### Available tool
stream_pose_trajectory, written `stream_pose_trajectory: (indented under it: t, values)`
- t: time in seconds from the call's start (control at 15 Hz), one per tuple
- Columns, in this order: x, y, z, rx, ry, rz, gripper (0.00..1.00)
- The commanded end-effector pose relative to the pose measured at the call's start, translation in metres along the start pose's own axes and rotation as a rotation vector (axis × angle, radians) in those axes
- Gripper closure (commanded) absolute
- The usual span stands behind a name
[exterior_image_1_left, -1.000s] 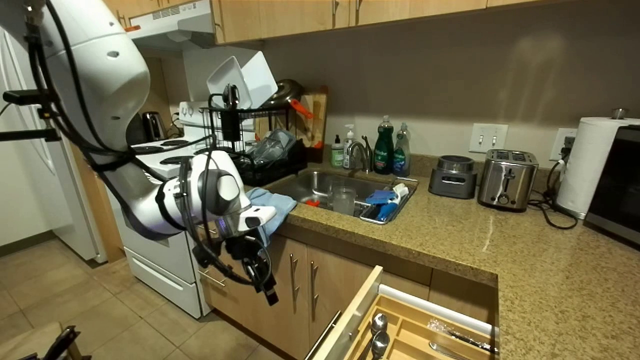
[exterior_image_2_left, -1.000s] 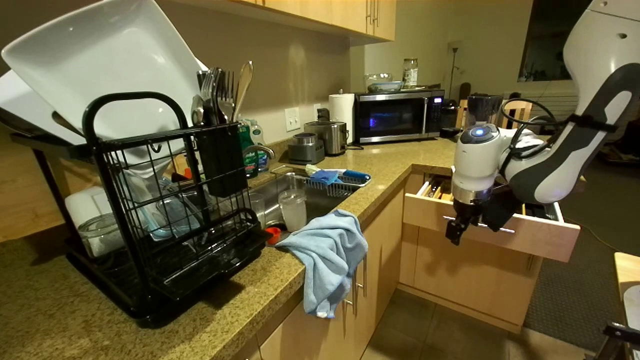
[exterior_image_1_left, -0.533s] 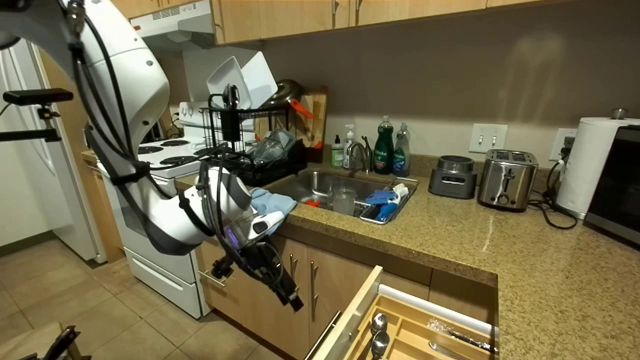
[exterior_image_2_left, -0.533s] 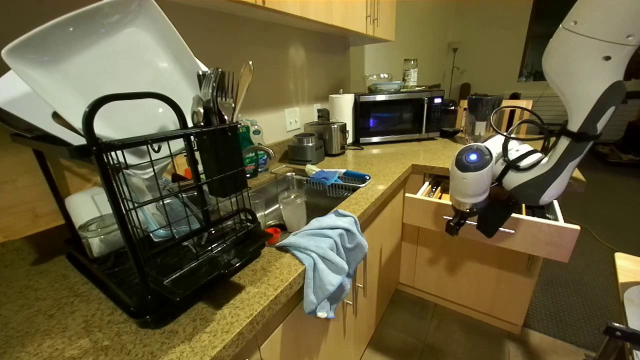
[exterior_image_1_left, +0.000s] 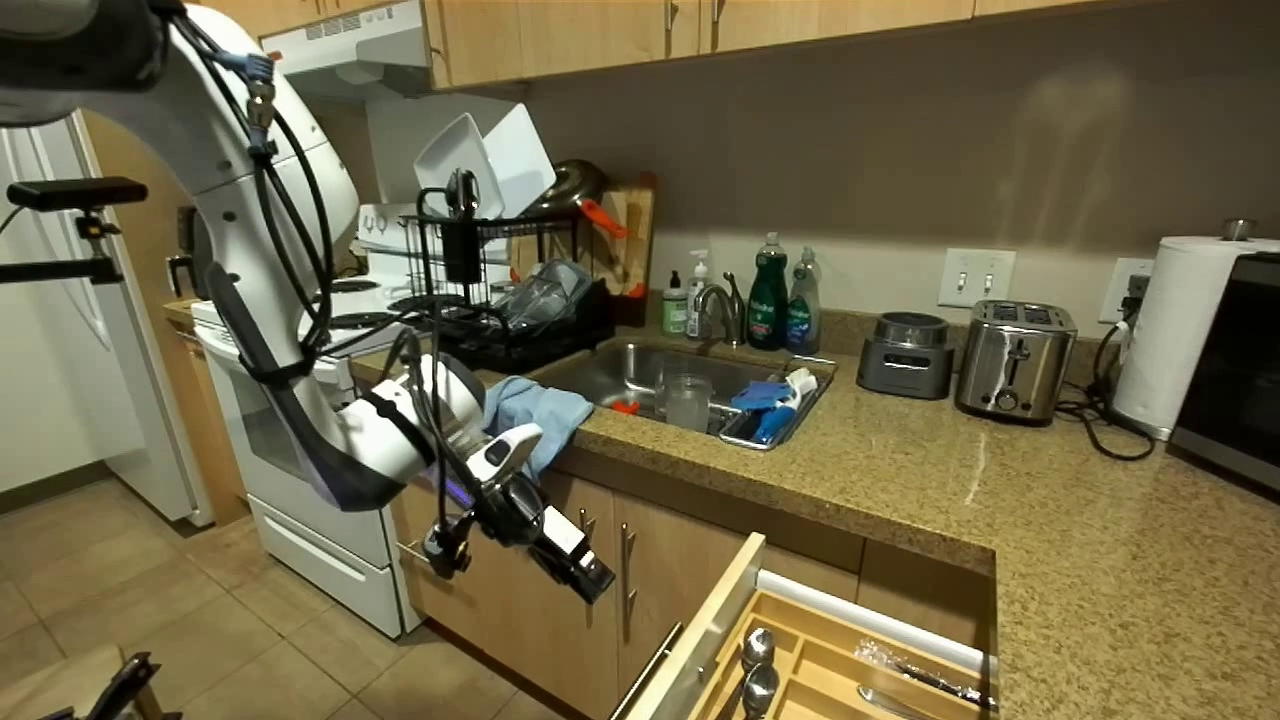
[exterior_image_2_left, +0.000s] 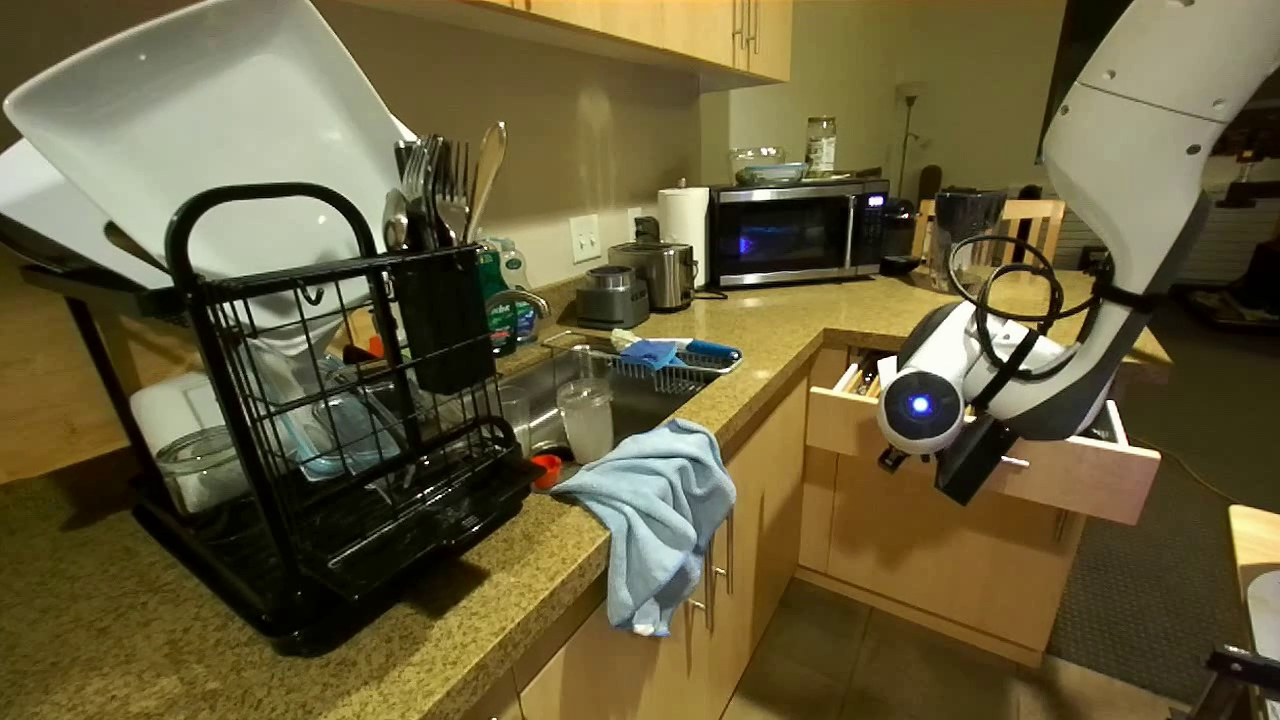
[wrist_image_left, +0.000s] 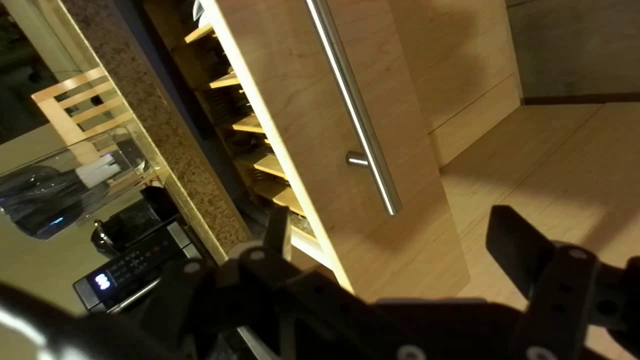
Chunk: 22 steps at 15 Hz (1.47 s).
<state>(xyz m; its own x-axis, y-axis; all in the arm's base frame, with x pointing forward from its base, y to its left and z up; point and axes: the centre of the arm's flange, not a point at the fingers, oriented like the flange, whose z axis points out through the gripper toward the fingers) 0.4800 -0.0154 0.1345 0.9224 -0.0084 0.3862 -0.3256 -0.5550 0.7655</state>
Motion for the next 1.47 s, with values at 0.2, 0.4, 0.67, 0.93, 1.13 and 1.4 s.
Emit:
stream_pose_trajectory:
  t: [0.2,0.4,0.67,0.93,1.13,1.4]
  values:
    - [-0.006,-0.022,0.012,-0.133,0.041,-0.022,0.00]
    - [-0.008,-0.025,0.026,-0.183,0.024,-0.029,0.00]
    - [-0.011,-0.028,0.050,-0.250,0.001,-0.039,0.00]
    - [-0.015,-0.027,0.075,-0.319,-0.010,-0.056,0.00]
    - [-0.020,-0.026,0.090,-0.364,-0.022,-0.075,0.00]
    - [-0.031,-0.027,0.096,-0.399,0.020,-0.174,0.00]
